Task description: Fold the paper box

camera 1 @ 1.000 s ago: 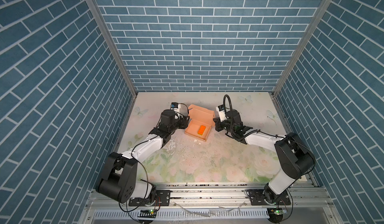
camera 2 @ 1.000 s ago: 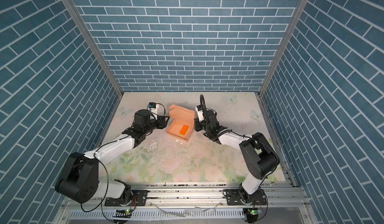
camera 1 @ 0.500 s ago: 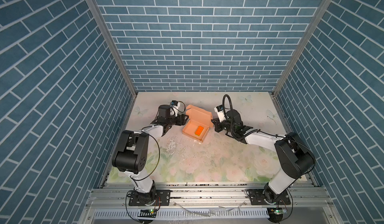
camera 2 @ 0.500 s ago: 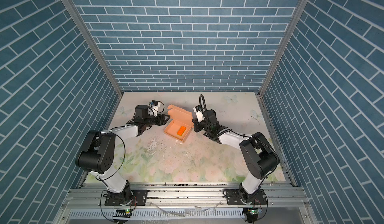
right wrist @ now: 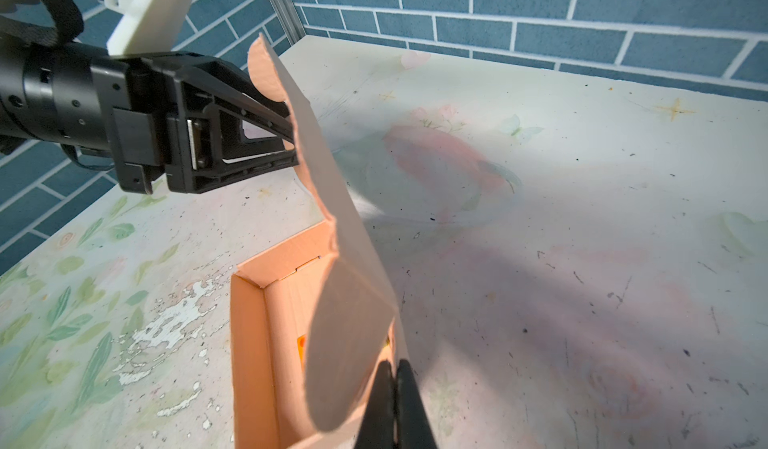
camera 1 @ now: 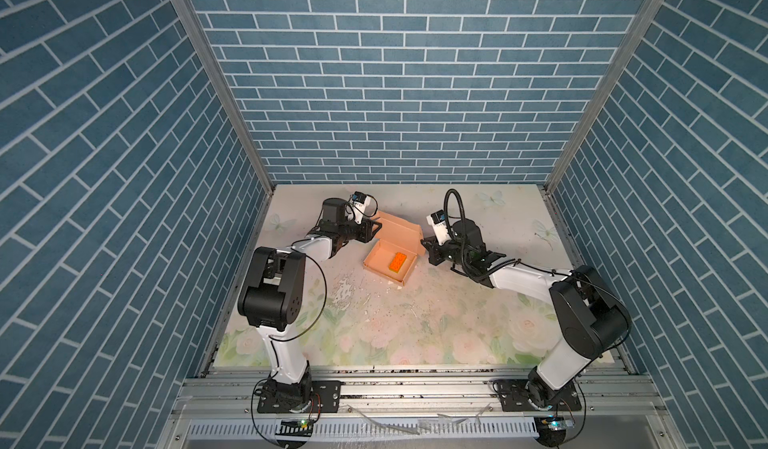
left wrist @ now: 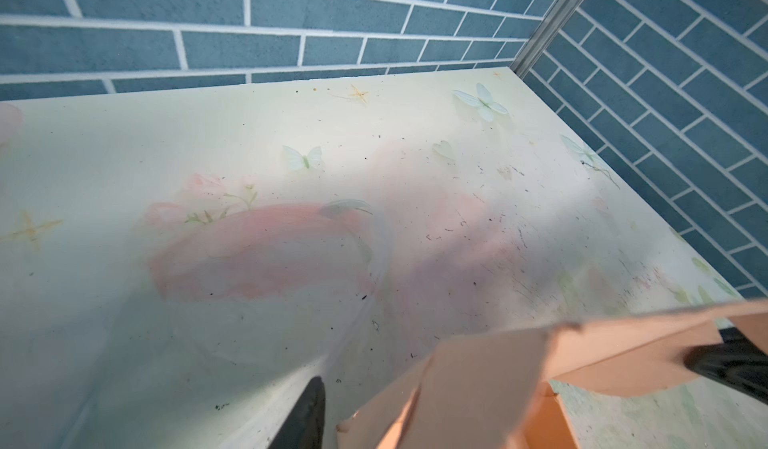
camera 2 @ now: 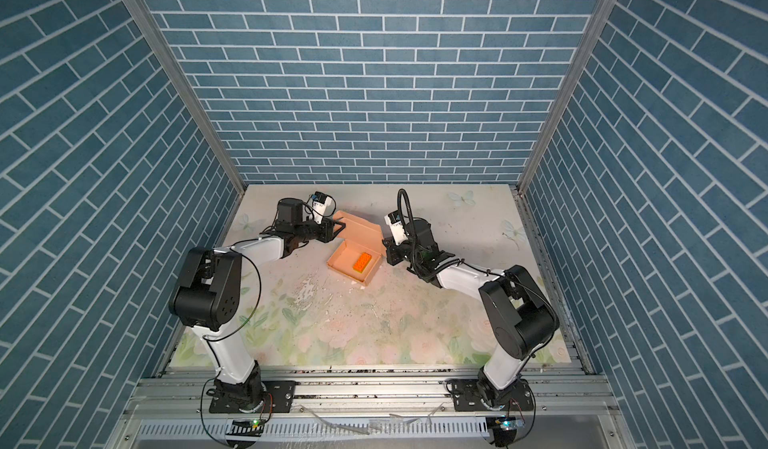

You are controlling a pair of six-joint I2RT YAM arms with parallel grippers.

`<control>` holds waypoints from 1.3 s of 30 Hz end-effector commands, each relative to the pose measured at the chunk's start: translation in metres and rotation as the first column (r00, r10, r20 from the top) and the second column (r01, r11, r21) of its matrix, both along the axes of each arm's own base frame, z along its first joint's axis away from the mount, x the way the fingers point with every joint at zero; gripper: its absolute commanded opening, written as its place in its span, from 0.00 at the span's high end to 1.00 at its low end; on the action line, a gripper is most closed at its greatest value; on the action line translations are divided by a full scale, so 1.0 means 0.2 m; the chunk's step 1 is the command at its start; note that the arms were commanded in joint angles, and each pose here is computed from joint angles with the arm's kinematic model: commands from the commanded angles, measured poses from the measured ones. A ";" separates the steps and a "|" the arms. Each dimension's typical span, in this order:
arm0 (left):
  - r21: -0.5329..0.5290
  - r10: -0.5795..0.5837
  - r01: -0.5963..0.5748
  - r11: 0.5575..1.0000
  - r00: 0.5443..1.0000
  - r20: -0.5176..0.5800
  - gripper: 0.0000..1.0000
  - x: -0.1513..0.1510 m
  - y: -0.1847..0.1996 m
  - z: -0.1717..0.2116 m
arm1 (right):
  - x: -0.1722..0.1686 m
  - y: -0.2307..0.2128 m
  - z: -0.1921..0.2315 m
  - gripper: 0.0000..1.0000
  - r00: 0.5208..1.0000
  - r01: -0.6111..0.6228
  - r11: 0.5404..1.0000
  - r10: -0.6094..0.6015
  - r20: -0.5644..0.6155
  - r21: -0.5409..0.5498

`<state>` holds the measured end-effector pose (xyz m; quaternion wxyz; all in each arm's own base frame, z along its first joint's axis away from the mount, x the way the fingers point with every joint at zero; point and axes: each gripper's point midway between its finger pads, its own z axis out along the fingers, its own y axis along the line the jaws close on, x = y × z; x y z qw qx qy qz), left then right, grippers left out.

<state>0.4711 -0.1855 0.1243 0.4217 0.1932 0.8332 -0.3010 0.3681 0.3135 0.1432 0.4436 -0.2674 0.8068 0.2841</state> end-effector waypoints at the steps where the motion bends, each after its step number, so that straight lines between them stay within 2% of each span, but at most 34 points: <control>1: -0.005 -0.020 0.020 1.000 1.000 0.012 0.65 -0.02 -0.01 0.06 | 0.04 0.02 0.05 1.00 0.999 -0.020 1.000 0.020 0.033 -0.008; 9: 0.008 0.013 -0.014 1.000 1.000 0.016 0.76 -0.05 0.02 0.07 | 0.06 0.02 0.03 1.00 1.000 -0.001 1.000 0.001 0.022 -0.014; 20: 0.035 0.071 -0.071 0.997 0.997 0.003 0.76 -0.07 0.06 0.04 | 0.10 0.00 0.00 1.00 0.999 0.038 0.999 -0.037 0.017 -0.036; 27: 0.044 0.093 -0.093 0.995 0.996 0.016 0.85 -0.07 0.08 0.05 | 0.10 0.00 0.00 1.00 0.999 0.039 0.999 -0.039 0.014 -0.033; 33: 0.048 0.072 -0.073 0.996 0.997 0.018 0.96 -0.09 0.01 0.05 | 0.10 0.00 0.00 1.00 0.999 0.045 0.999 -0.045 0.008 -0.031; 39: 0.062 0.070 -0.071 0.996 0.997 0.023 1.00 -0.11 -0.03 0.06 | 0.12 -0.02 0.00 1.00 0.997 0.076 0.997 -0.076 0.001 -0.034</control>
